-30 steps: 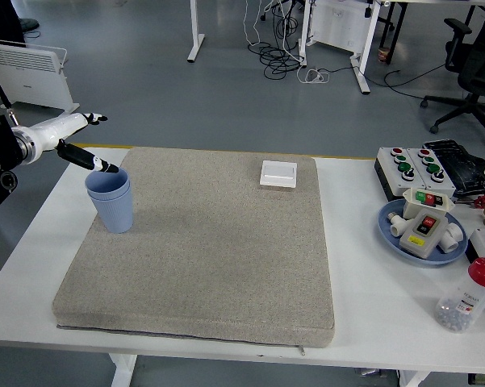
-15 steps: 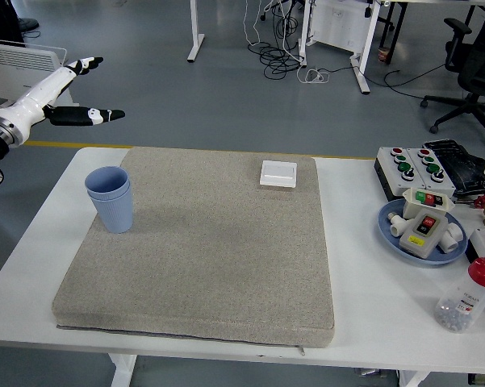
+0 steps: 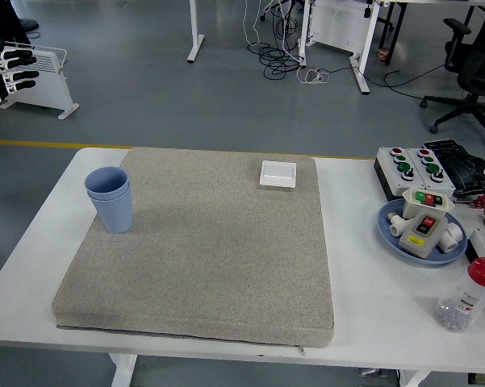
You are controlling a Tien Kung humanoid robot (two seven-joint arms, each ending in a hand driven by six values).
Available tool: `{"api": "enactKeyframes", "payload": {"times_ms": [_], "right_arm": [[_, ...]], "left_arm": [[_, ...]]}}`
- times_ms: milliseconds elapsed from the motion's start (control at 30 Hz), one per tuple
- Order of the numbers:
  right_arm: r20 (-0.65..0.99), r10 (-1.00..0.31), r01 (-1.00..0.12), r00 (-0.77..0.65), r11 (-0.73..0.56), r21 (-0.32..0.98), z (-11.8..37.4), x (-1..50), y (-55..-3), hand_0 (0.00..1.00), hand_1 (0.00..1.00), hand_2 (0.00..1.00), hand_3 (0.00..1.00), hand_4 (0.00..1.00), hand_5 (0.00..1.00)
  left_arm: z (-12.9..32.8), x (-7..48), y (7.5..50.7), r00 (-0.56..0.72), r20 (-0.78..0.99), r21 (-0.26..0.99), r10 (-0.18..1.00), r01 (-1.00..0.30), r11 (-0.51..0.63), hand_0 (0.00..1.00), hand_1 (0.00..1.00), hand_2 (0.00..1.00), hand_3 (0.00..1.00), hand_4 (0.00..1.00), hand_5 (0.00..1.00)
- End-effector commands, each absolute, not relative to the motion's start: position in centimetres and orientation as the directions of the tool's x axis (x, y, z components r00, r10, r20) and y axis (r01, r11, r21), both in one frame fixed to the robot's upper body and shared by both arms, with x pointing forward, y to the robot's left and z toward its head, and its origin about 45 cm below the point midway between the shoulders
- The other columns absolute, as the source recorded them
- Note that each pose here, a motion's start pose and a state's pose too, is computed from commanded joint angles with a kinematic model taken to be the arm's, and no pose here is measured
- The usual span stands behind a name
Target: Push cup pick cup insert cup
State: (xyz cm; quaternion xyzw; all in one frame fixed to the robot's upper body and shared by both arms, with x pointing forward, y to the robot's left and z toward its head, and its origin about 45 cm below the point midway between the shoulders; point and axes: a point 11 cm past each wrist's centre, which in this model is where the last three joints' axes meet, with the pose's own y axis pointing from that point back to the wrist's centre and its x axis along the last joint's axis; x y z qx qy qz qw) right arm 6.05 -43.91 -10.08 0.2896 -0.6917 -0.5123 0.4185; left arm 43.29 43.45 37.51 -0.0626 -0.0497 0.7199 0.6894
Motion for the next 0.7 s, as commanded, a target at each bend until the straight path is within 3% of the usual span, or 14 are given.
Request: {"api": "enactKeyframes", "payload": {"times_ms": [100, 133, 267, 533, 700], "right_arm": [[0.281, -0.829, 0.028, -0.484, 0.307, 0.951, -10.1, 6.0, -43.9, 0.723, 0.647, 0.644, 0.574, 0.12, 0.468], [0.281, -0.829, 0.027, -0.483, 0.307, 0.951, -10.1, 6.1, -43.9, 0.723, 0.647, 0.644, 0.574, 0.12, 0.468], [0.278, -0.829, 0.024, -0.486, 0.306, 0.952, -10.1, 6.2, -43.8, 0.723, 0.647, 0.644, 0.574, 0.12, 0.468], [0.277, -0.832, 0.019, -0.48, 0.306, 0.952, -10.0, 6.6, -43.8, 0.723, 0.647, 0.644, 0.574, 0.121, 0.467], [0.276, -0.832, 0.017, -0.482, 0.306, 0.952, -10.0, 6.7, -43.8, 0.723, 0.647, 0.644, 0.574, 0.121, 0.467]], "left_arm": [[35.2, 41.8, 44.6, -0.046, -0.184, -0.091, 0.982, -0.994, -0.063, 0.757, 0.732, 0.774, 0.729, 0.57, 0.998], [34.2, 41.2, 44.8, -0.045, -0.237, -0.067, 0.97, -0.996, -0.062, 0.778, 0.762, 0.799, 0.791, 0.588, 0.998], [30.6, 39.3, 45.0, -0.039, -0.448, -0.009, 0.893, -0.999, -0.048, 0.778, 0.762, 0.799, 0.791, 0.588, 0.998], [27.0, 37.6, 43.5, 0.014, -0.788, -0.09, 0.616, -0.992, -0.092, 0.798, 0.792, 0.829, 0.807, 0.579, 0.998], [25.1, 36.7, 42.8, 0.022, -0.889, -0.076, 0.458, -0.992, -0.099, 0.798, 0.792, 0.829, 0.807, 0.579, 0.998]]}}
